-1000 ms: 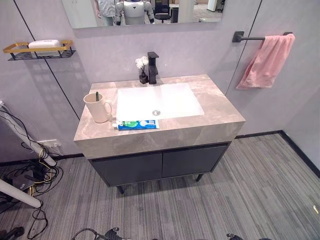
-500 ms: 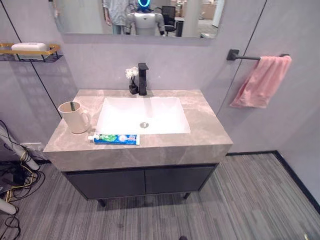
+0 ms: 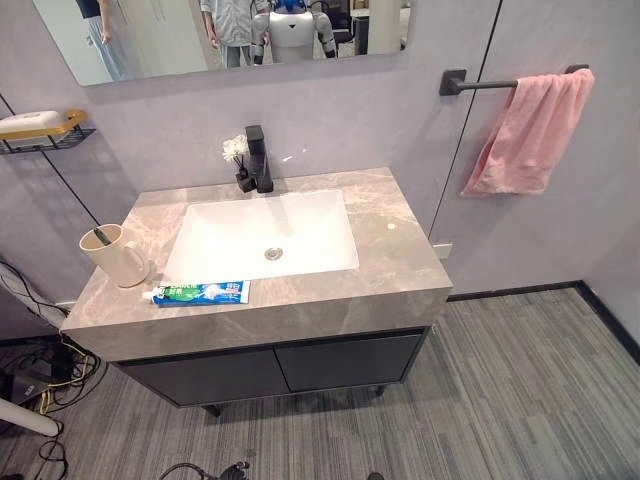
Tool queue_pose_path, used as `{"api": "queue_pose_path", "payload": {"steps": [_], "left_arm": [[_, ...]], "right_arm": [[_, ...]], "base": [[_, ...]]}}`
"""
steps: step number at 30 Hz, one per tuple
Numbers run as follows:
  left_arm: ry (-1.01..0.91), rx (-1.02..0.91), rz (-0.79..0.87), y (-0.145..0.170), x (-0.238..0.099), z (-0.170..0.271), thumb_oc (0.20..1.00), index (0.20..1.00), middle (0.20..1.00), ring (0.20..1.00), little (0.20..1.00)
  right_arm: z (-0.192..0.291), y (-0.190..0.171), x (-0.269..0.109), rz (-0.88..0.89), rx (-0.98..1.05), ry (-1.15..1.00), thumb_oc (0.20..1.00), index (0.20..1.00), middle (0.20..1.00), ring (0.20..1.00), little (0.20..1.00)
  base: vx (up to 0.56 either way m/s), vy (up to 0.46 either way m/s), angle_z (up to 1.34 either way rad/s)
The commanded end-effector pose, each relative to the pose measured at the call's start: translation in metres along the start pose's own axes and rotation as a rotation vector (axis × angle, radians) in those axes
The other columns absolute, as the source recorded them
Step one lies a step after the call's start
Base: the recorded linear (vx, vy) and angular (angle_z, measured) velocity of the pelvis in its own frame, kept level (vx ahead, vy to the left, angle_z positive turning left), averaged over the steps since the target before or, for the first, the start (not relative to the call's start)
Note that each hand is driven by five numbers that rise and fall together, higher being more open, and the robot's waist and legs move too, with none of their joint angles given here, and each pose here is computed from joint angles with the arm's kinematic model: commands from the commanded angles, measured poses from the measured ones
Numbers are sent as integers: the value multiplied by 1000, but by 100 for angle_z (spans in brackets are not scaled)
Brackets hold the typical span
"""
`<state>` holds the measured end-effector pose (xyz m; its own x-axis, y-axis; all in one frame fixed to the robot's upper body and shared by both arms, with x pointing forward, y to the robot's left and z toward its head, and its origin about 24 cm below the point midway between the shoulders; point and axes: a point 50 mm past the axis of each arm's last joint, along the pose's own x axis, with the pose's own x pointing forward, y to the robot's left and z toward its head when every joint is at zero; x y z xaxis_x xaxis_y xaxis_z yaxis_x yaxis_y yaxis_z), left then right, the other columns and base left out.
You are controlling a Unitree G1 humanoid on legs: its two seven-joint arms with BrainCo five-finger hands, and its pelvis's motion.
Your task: Put brush and paste in cup on sink, flatten towel.
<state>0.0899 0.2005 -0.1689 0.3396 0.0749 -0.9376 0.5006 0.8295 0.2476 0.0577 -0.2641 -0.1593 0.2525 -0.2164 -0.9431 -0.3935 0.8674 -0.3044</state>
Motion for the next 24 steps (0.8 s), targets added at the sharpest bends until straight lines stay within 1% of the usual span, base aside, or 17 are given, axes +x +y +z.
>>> {"api": "queue_pose_path", "payload": {"steps": [1, 2, 5, 9, 13, 16, 20, 24], "left_arm": [[-73, 36, 90, 27, 0, 12, 1000, 1000, 1000, 1000, 1000], [-97, 19, 114, 33, 0, 19, 1000, 1000, 1000, 1000, 1000], [-103, -6, 126, 35, 0, 21, 1000, 1000, 1000, 1000, 1000], [-83, 30, 120, 35, 1, 18, 1000, 1000, 1000, 1000, 1000], [-59, 58, 82, 29, 1, 13, 1000, 1000, 1000, 1000, 1000], [-54, 72, 71, 28, 0, 10, 1000, 1000, 1000, 1000, 1000], [-62, 68, 93, 34, 0, 12, 1000, 1000, 1000, 1000, 1000], [-64, 48, 109, 39, 0, 11, 1000, 1000, 1000, 1000, 1000]], "right_arm": [[12, 6, 2, 1, -41, -24, 1000, 1000, 1000, 1000, 1000], [12, 3, 2, -10, -59, -19, 1000, 1000, 1000, 1000, 1000], [5, -2, 2, -24, -64, 14, 1000, 1000, 1000, 1000, 1000], [-10, -13, -1, -60, 12, 61, 1000, 1000, 1000, 1000, 1000], [-2, -18, 0, -53, -25, 30, 1000, 1000, 1000, 1000, 1000], [1, -19, 0, -58, 2, 24, 1000, 1000, 1000, 1000, 1000], [25, -16, 3, -52, -64, -51, 1000, 1000, 1000, 1000, 1000], [36, -12, 3, -47, -51, -93, 1000, 1000, 1000, 1000, 1000]], "base": [[37, -195, 28], [-1, -124, 23], [127, 49, 6], [313, 338, 31], [238, 279, -37], [170, 330, -28], [63, 271, -22], [50, 176, -4]]}}
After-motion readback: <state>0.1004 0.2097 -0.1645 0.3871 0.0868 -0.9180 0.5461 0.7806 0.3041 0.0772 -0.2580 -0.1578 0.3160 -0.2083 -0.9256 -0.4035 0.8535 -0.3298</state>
